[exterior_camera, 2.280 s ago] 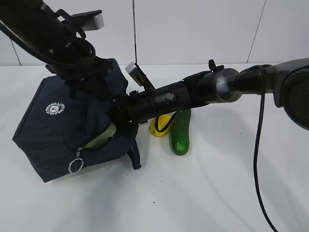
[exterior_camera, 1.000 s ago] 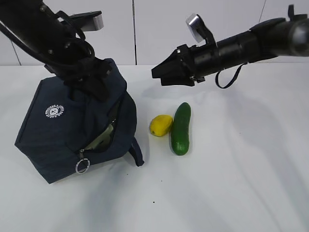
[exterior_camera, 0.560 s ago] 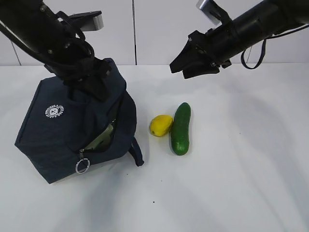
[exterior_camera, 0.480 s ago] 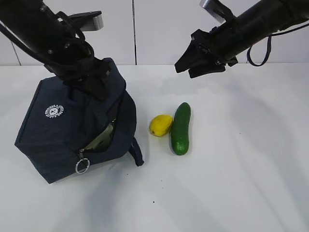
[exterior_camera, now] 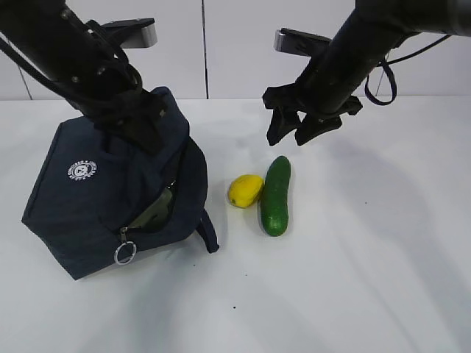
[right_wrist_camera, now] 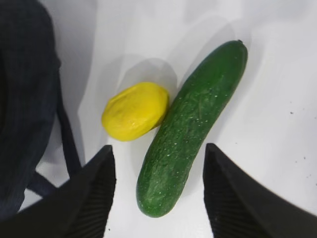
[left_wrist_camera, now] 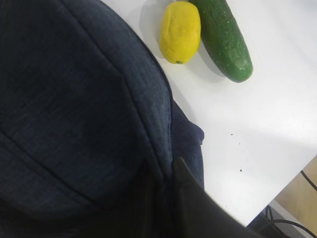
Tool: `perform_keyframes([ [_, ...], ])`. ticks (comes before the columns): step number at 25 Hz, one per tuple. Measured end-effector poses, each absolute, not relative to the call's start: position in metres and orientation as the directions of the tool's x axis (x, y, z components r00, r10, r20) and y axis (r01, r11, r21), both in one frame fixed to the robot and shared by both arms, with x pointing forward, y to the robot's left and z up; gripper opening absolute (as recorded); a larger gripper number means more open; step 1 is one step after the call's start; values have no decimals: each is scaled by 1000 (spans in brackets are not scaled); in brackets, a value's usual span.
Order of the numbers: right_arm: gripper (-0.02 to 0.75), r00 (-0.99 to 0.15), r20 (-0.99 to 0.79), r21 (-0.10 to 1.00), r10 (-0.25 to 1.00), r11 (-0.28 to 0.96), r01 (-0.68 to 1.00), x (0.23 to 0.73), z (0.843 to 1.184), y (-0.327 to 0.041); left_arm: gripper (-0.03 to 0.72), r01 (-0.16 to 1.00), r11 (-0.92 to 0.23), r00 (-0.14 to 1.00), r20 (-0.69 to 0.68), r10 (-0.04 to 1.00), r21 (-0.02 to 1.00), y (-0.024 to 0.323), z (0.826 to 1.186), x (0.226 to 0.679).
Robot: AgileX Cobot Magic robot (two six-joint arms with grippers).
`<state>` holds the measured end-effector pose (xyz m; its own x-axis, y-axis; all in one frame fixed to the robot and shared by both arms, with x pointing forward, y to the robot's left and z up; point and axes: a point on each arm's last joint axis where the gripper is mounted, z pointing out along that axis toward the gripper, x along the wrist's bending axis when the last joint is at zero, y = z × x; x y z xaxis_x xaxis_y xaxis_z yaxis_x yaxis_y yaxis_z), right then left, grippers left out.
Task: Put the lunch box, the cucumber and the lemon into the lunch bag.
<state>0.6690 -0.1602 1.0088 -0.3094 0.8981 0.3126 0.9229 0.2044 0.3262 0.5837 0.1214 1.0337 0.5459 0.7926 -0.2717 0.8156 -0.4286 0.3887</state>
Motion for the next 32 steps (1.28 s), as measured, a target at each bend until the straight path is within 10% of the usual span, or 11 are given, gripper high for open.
perform_keyframes([
  [12,423,-66,304,252,950,-14,968,677,985,-158,15,811,-435,552,-267,790,390,122,1034,584],
  [32,423,30,359,225,933,-117,967,693,935,-146,15,810,-438,555,-265,789,391,122,1034,584],
])
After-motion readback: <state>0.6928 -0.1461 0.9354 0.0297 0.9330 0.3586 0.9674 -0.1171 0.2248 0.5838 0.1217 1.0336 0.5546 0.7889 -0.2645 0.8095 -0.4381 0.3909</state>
